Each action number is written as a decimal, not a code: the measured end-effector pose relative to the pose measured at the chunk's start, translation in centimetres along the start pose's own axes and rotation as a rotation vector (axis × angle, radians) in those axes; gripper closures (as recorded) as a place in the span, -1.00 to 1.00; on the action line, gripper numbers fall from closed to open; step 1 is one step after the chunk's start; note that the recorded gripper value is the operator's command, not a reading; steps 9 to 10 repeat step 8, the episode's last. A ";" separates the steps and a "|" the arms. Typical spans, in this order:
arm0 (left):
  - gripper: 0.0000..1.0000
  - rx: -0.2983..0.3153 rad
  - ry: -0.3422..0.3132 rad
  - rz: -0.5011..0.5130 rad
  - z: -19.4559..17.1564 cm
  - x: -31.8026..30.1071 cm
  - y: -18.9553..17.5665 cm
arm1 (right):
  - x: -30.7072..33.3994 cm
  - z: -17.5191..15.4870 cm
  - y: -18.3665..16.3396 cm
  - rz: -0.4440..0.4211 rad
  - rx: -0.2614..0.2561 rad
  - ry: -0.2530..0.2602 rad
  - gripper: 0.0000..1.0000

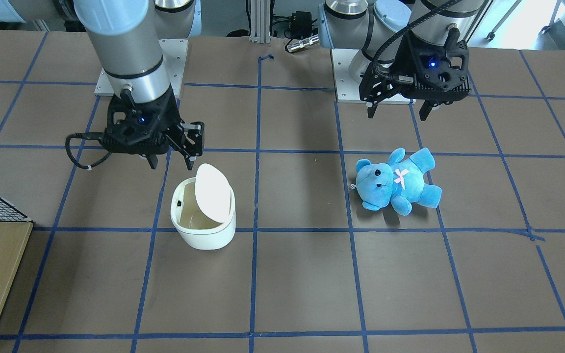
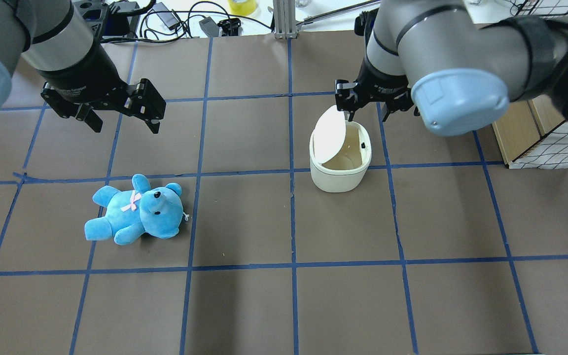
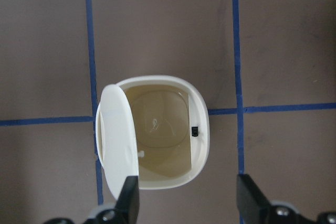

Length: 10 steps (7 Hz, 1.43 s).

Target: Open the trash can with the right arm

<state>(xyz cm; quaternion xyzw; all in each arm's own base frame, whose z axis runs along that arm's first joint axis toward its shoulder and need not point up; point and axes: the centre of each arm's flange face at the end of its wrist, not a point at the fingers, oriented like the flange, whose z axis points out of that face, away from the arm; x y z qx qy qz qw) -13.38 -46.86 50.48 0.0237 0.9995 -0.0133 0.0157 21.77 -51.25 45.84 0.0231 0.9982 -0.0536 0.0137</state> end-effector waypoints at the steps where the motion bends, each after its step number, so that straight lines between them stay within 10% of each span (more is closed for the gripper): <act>1: -1.00 0.000 0.000 0.000 0.0 0.0 0.0 | 0.2 -4.3 -0.4 0.007 -0.020 0.004 -1.00; 10: -1.00 0.000 0.000 0.000 0.0 0.0 0.0 | 0.8 -9.4 -0.2 0.005 -0.053 0.022 -1.00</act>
